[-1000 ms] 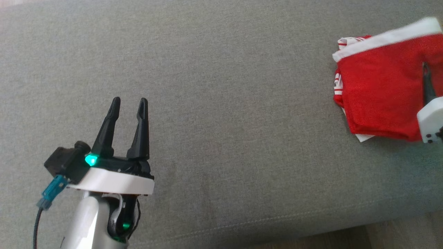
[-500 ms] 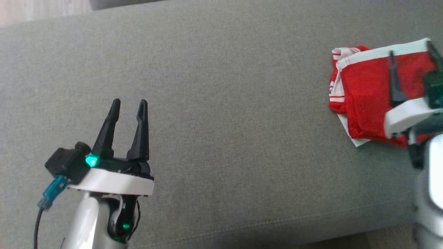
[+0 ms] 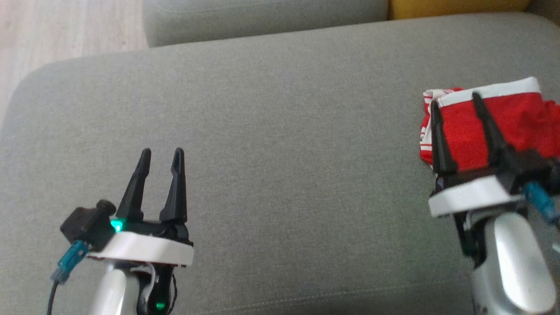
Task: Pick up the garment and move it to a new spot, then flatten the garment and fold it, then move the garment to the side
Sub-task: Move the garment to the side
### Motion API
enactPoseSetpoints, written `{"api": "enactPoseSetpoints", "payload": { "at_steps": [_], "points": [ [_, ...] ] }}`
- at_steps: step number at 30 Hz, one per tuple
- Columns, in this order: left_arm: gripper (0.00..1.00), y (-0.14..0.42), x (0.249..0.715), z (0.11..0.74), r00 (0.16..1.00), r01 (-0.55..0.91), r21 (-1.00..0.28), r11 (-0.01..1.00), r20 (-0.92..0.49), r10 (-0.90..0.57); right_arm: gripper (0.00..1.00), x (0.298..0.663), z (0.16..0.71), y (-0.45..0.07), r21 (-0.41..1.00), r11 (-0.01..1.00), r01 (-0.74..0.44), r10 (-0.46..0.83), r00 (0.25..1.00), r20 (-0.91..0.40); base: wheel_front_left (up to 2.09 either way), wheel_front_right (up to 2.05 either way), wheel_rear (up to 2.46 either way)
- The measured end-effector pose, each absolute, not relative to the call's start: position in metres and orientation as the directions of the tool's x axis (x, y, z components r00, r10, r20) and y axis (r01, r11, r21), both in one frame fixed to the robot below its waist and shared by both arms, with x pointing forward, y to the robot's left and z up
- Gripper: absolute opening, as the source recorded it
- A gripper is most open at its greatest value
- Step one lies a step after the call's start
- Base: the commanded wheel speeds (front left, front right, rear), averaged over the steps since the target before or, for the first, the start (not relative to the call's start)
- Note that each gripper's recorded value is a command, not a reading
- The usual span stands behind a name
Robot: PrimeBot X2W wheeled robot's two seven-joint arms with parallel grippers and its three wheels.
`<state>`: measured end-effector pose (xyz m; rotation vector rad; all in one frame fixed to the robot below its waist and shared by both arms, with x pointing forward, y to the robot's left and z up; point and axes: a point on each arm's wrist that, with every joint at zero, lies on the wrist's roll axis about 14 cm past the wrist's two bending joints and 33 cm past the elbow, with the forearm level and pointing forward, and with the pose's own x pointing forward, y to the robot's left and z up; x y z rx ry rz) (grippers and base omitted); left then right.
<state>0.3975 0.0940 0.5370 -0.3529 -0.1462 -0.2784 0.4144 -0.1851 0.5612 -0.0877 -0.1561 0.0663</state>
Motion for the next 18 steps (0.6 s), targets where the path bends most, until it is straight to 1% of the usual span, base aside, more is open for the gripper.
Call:
{"api": "enactPoseSetpoints", "payload": {
  "at_steps": [9,12,18],
  "points": [
    [1.00,0.109,0.374,0.533,0.965,0.245,-0.315,0.917,0.171,-0.199,1.00,0.380,0.535,-0.168,0.043,0.993,-0.109,0.102,0.984,0.147,0.00,0.00,0.00],
    [1.00,0.108,0.369,0.528,0.966,0.244,-0.288,0.926,0.154,-0.207,1.00,0.372,0.527,-0.164,0.065,0.991,-0.116,0.107,0.986,0.131,0.00,0.00,0.00],
    [1.00,0.110,0.365,0.522,0.970,0.233,-0.296,0.926,0.136,-0.201,1.00,0.365,0.520,-0.161,0.070,0.990,-0.123,0.114,0.987,0.115,0.00,0.00,0.00]
  ]
}}
